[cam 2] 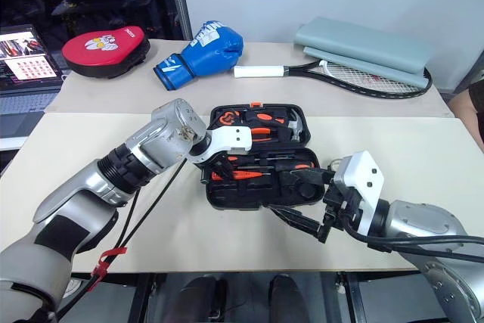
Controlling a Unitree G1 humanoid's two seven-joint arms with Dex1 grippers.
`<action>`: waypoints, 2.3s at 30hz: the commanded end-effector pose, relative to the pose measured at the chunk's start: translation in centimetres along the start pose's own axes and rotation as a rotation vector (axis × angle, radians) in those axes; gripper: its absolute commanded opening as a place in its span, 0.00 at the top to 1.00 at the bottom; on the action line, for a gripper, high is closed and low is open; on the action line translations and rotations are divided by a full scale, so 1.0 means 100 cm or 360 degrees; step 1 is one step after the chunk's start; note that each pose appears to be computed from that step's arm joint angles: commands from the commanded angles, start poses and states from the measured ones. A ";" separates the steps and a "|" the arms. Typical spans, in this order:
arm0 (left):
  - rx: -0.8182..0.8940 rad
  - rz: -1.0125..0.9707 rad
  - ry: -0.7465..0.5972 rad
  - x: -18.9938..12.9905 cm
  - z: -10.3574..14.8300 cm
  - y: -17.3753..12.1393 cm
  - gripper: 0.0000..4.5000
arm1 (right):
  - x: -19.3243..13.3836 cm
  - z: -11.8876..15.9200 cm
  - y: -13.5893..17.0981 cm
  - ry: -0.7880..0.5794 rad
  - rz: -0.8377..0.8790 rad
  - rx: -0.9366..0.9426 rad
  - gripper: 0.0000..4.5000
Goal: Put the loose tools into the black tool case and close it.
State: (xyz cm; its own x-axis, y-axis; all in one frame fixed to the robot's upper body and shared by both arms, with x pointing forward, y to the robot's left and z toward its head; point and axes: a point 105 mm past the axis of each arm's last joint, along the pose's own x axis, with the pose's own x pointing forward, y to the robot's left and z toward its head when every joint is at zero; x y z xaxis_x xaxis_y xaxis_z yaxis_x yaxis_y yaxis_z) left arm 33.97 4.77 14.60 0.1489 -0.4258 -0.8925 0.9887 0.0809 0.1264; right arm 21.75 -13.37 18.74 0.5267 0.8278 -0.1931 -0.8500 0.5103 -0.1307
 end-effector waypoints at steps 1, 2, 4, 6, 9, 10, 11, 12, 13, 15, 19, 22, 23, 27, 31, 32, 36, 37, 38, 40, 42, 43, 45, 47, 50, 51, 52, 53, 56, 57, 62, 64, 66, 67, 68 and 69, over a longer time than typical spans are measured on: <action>0.0051 -0.0009 -0.0086 -0.018 0.015 -0.003 0.31 | 0.000 0.010 0.002 -0.0055 0.0004 -0.0074 0.00; 0.0063 0.0000 -0.0105 -0.023 0.018 -0.001 0.23 | 0.000 0.010 0.002 -0.0054 0.0004 -0.0073 0.00; 0.0087 0.0004 -0.0152 -0.032 0.025 0.000 0.06 | -0.001 0.009 0.002 -0.0050 0.0002 -0.0069 0.00; 0.0125 0.0006 -0.0190 -0.038 0.030 0.000 0.00 | -0.002 0.009 0.001 -0.0045 -0.0001 -0.0066 0.00; 0.0203 0.0041 -0.0254 -0.041 0.038 0.005 0.06 | -0.002 0.008 0.001 -0.0042 -0.0003 -0.0066 0.00; 0.0208 0.0050 -0.0278 -0.040 0.040 0.007 0.13 | -0.002 0.009 0.001 -0.0043 -0.0003 -0.0067 0.00; 0.0201 0.0062 -0.0291 -0.038 0.040 0.009 0.18 | -0.002 0.009 0.001 -0.0043 -0.0004 -0.0070 0.00; 0.0232 0.0084 -0.0289 -0.035 0.039 0.012 0.26 | -0.003 0.010 0.000 -0.0043 -0.0010 -0.0074 0.00; 0.0245 0.0088 -0.0271 -0.030 0.034 0.013 0.34 | -0.004 0.010 -0.001 -0.0040 -0.0018 -0.0077 0.00; 0.0258 0.0051 -0.0256 -0.023 0.028 0.010 0.50 | -0.005 0.010 -0.001 -0.0035 -0.0022 -0.0077 0.00; 0.0250 -0.0014 -0.0286 -0.017 0.028 0.004 0.84 | -0.006 0.010 -0.002 -0.0025 -0.0020 -0.0076 0.00; 0.0242 -0.0013 -0.0291 -0.013 0.027 0.004 1.00 | -0.007 0.010 -0.002 -0.0024 -0.0020 -0.0073 0.00; 0.0239 -0.0013 -0.0292 -0.013 0.027 0.005 1.00 | -0.006 0.010 -0.001 -0.0024 -0.0019 -0.0073 0.00; 0.0214 -0.0062 -0.0403 -0.013 0.031 0.001 1.00 | -0.006 0.010 -0.001 -0.0025 -0.0014 -0.0069 0.00; 0.0106 -0.0040 -0.0746 -0.014 0.034 0.011 1.00 | -0.005 0.009 0.000 -0.0026 -0.0016 -0.0048 0.00; 0.0100 -0.0014 -0.0848 -0.013 0.032 0.015 1.00 | -0.005 0.008 0.001 -0.0022 -0.0014 -0.0039 0.00; 0.0051 -0.0108 -0.1138 -0.014 0.023 0.012 1.00 | -0.006 0.006 0.004 -0.0016 -0.0007 -0.0014 0.00; 0.0023 -0.0122 -0.1191 -0.012 0.018 0.012 1.00 | -0.006 0.005 0.005 -0.0016 -0.0005 -0.0007 0.00; 0.0007 -0.0127 -0.1226 -0.011 0.014 0.012 1.00 | -0.006 0.006 0.005 -0.0016 -0.0004 -0.0003 0.00; -0.0016 -0.0153 -0.1268 -0.005 0.002 0.010 1.00 | -0.006 0.006 0.006 -0.0012 -0.0001 0.0004 0.00; -0.0087 -0.0217 -0.1321 -0.002 -0.003 0.007 1.00 | -0.007 0.006 0.006 -0.0007 -0.0002 0.0011 0.00; -0.0098 -0.0237 -0.1327 -0.001 -0.003 0.006 1.00 | -0.008 0.006 0.005 -0.0006 -0.0005 0.0013 0.00; -0.0086 -0.0228 -0.1318 0.004 -0.006 0.006 1.00 | -0.009 0.007 0.004 -0.0004 -0.0008 0.0017 0.00; -0.0051 -0.0191 -0.1324 0.006 -0.008 0.007 1.00 | -0.009 0.007 0.004 -0.0004 -0.0010 0.0019 0.00; -0.0066 -0.0171 -0.1304 0.011 -0.014 0.008 1.00 | -0.008 0.007 0.004 -0.0002 -0.0010 0.0024 0.00; -0.0068 -0.0171 -0.1298 0.013 -0.016 0.008 1.00 | -0.008 0.007 0.004 -0.0002 -0.0010 0.0026 0.00; -0.0080 -0.0174 -0.1296 0.014 -0.018 0.008 1.00 | -0.008 0.007 0.003 -0.0001 -0.0011 0.0029 0.00; -0.0086 -0.0184 -0.1298 0.015 -0.018 0.007 1.00 | -0.008 0.006 0.003 0.0000 -0.0012 0.0031 0.00; -0.0051 -0.0196 -0.1279 0.019 -0.021 0.002 1.00 | -0.008 0.005 0.004 0.0002 -0.0013 0.0040 0.00; -0.0037 -0.0187 -0.1263 0.021 -0.022 0.001 1.00 | -0.008 0.005 0.004 0.0004 -0.0012 0.0042 0.00; -0.0001 -0.0192 -0.1232 0.026 -0.025 -0.002 1.00 | -0.008 0.005 0.005 0.0010 -0.0003 0.0048 0.00; 0.0011 -0.0203 -0.1218 0.028 -0.028 -0.004 1.00 | -0.008 0.004 0.006 0.0013 0.0002 0.0050 0.00; 0.0018 -0.0198 -0.1204 0.031 -0.031 -0.006 1.00 | -0.008 0.003 0.007 0.0015 0.0007 0.0050 0.00; 0.0025 -0.0185 -0.1194 0.032 -0.032 -0.005 1.00 | -0.008 0.003 0.006 0.0015 0.0007 0.0049 0.00; 0.0033 -0.0175 -0.1184 0.033 -0.033 -0.005 1.00 | -0.008 0.003 0.006 0.0015 0.0006 0.0048 0.00; 0.0040 -0.0169 -0.1176 0.034 -0.034 -0.005 1.00 | -0.008 0.003 0.005 0.0014 0.0003 0.0048 0.00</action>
State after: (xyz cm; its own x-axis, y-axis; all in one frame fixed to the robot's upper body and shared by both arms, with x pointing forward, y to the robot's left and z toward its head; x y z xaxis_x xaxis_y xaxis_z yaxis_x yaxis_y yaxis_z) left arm 34.22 6.00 11.46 0.0227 -0.9398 -0.3409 0.9955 -0.0101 0.0942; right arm 21.04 -13.79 18.48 0.5253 0.8237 -0.2136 -0.8490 0.5240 -0.0675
